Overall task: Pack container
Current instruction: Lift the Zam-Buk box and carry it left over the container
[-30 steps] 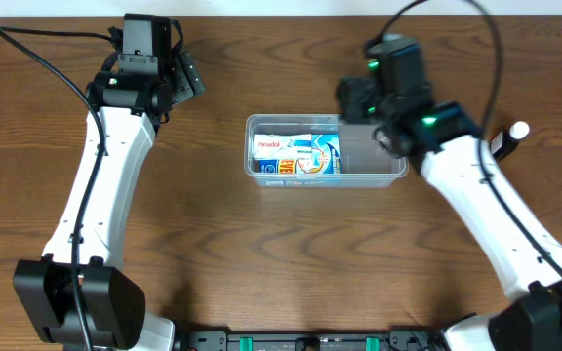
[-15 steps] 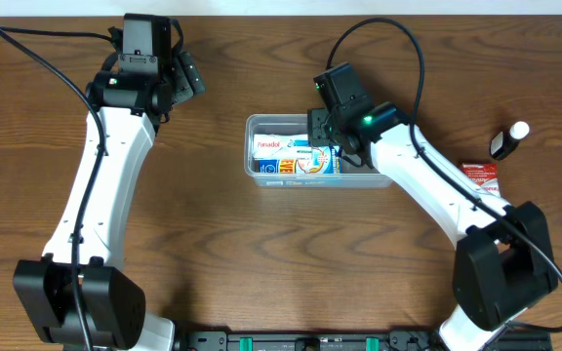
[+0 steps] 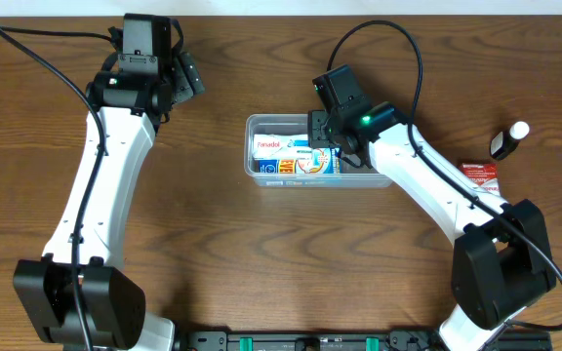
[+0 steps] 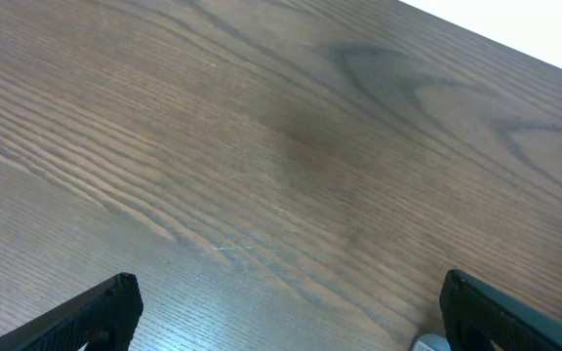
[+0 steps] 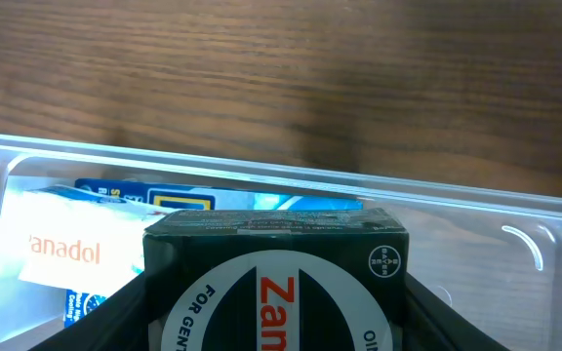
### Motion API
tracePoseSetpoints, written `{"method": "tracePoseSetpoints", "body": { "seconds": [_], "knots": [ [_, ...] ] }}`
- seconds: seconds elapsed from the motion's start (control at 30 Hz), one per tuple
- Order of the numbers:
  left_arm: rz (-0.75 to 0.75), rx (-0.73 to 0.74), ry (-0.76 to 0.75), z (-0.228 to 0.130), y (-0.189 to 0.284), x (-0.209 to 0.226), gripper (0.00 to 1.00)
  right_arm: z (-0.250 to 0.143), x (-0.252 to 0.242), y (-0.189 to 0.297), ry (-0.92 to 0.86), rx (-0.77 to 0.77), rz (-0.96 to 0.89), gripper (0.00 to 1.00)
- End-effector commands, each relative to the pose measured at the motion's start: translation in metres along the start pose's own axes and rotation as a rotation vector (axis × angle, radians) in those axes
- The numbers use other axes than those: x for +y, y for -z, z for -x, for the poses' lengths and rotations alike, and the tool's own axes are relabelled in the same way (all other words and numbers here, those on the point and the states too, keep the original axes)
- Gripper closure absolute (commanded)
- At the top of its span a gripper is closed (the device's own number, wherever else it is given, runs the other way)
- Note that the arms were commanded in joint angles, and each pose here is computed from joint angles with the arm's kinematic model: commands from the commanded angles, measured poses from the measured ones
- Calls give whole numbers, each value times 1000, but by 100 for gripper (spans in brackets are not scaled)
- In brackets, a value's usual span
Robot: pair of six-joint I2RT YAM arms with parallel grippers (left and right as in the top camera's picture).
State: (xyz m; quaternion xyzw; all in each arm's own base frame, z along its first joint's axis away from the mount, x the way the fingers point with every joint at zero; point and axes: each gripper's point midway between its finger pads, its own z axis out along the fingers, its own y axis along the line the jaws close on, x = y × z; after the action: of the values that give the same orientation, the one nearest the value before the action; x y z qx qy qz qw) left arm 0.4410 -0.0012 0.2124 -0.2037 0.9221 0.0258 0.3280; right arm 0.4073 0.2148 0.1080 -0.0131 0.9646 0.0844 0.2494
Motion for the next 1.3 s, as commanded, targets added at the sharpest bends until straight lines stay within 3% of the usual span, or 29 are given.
{"method": "tracePoseSetpoints", "body": {
  "seconds": [0.0,0.87,1.27],
  "knots": [
    [6,-15,-14,5,4,1,2,-2,2,1,-8,-4,-10,44],
    [6,-15,-14,5,4,1,2,-12,-9,-3,-14,13,-68,44],
    [6,-15,-14,5,4,1,2,-15,19,-2,18,2,11,43]
  ]
}}
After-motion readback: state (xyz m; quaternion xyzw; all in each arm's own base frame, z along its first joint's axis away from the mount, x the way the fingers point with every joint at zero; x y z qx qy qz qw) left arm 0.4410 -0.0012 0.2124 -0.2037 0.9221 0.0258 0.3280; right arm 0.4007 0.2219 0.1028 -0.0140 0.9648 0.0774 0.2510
